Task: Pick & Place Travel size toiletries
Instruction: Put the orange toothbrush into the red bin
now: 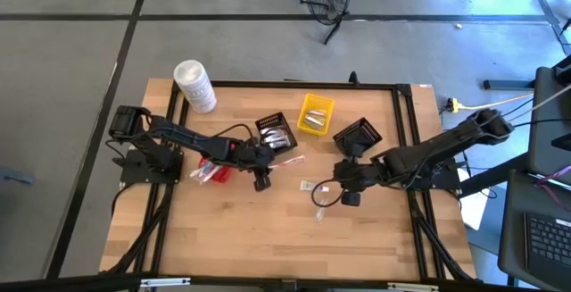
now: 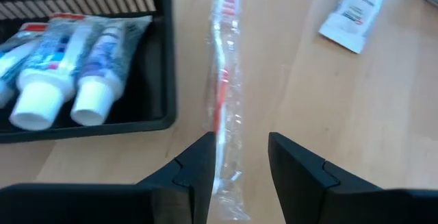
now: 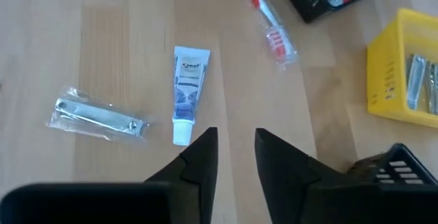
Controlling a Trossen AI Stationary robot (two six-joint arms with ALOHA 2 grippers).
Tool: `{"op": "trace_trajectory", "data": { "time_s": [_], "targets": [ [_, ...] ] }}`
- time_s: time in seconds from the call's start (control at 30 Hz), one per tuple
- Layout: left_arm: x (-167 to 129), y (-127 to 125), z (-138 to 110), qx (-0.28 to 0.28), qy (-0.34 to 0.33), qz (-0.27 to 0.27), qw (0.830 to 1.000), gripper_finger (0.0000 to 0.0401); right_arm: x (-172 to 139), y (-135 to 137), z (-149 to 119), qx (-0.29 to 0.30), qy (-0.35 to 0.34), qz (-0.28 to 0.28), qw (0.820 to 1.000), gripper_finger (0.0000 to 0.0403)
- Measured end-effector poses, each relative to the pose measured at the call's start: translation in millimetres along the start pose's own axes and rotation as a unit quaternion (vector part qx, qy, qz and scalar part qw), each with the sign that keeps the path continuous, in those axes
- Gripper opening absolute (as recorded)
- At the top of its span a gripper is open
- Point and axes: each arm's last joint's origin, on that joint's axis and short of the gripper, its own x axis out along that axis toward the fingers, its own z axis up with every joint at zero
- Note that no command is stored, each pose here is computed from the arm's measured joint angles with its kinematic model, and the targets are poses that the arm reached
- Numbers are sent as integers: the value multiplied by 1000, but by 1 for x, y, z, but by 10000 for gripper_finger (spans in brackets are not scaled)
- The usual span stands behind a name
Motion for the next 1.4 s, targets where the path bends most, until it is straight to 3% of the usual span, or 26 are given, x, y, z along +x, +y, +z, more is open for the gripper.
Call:
{"op": "trace_trajectory", "data": {
  "time_s": [0.33,0.8,1.13,1.4],
  "targets": [
    [12,1,-5,9,16,16,1000,130,19,8,2,-39,6,-2,999,107],
    [50,8,-16,30,45,31,998,121,20,8,3,-38,4,-2,999,126],
    [44,-2,-12,57,24,37,997,27,20,8,3,-38,2,-2,999,110],
    [9,-21,5,37,-2,30,999,26,20,8,4,-81,0,-2,997,102]
  ]
}}
